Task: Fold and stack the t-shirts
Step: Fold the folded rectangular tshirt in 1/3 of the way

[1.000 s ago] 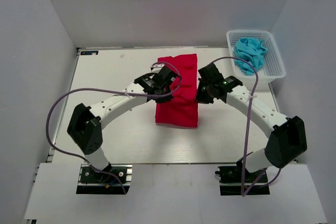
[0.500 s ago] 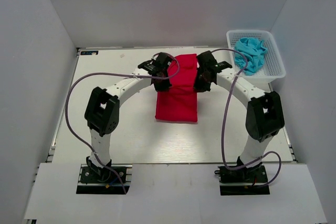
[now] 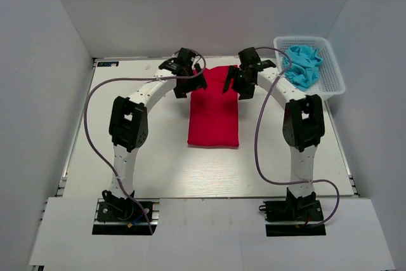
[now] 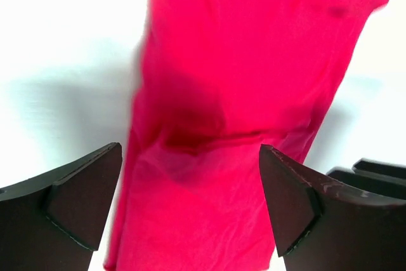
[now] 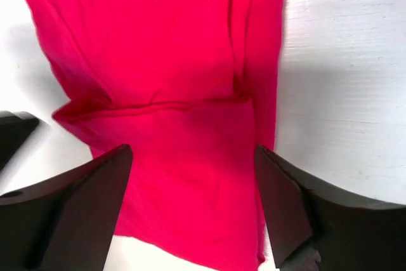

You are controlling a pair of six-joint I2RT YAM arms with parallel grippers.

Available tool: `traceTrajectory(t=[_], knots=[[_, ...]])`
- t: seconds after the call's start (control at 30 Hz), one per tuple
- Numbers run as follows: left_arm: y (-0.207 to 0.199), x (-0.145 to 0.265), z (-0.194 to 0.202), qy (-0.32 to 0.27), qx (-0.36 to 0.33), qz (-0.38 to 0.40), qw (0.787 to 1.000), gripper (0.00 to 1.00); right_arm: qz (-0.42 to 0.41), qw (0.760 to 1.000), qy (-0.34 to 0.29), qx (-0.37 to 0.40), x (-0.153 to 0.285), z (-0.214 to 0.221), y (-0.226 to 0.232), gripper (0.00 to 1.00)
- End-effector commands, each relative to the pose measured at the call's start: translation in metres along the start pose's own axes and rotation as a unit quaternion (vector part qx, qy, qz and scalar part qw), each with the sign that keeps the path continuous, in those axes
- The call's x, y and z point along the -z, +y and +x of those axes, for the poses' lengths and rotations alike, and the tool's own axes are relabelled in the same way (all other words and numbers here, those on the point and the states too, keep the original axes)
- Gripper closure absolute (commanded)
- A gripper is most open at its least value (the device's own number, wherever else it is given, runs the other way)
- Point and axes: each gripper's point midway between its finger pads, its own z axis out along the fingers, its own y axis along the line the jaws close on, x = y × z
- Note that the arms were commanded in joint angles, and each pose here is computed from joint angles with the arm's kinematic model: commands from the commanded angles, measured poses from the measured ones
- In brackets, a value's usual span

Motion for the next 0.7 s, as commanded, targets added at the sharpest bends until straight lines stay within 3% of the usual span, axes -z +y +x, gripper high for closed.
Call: traceTrajectory(t=[0.0,0.07,0.1,0.23,0.3,0.33,0.53,0.6,0.67], knots=[[-0.008,0.033,-0.018,-0.021,0.004,0.031,0.999,0.01,-0.051,0.998,-0.017,0.037,0.026,-0.008,0.018,0.15],[-0.005,0.037,-0.010,-0.017,0.003,0.043,0.999,0.01,-0.054,0.998,-0.004,0.042,0.033,0.017,0.007,0.10],[-0.007,0.050,-0.006,-0.015,0.003,0.058,0.998,0.01,-0.071,0.996,-0.026,0.048,0.045,0.013,0.012,0.10],[0.027,0.056,0.054,0.036,-0.018,0.036,0.999,0.01,-0.060,0.997,0.024,0.044,0.046,0.073,-0.020,0.10],[0.038,0.054,0.090,0.068,-0.029,0.049,0.996,0.01,-0.077,0.996,0.019,0.042,0.062,0.085,-0.018,0.10],[0.038,0.057,0.102,0.077,-0.033,0.062,0.995,0.01,-0.066,0.996,0.059,0.024,0.051,0.120,-0.037,0.10],[0.059,0.056,0.152,0.106,-0.025,0.078,0.991,0.01,-0.094,0.993,0.077,-0.002,0.050,0.168,-0.052,0.10],[0.057,0.052,0.158,0.105,-0.024,0.088,0.990,0.05,-0.094,0.992,0.081,-0.004,0.046,0.173,-0.055,0.12],[0.060,0.047,0.170,0.125,-0.027,0.080,0.989,0.16,-0.103,0.991,0.085,-0.008,0.042,0.174,-0.052,0.18]])
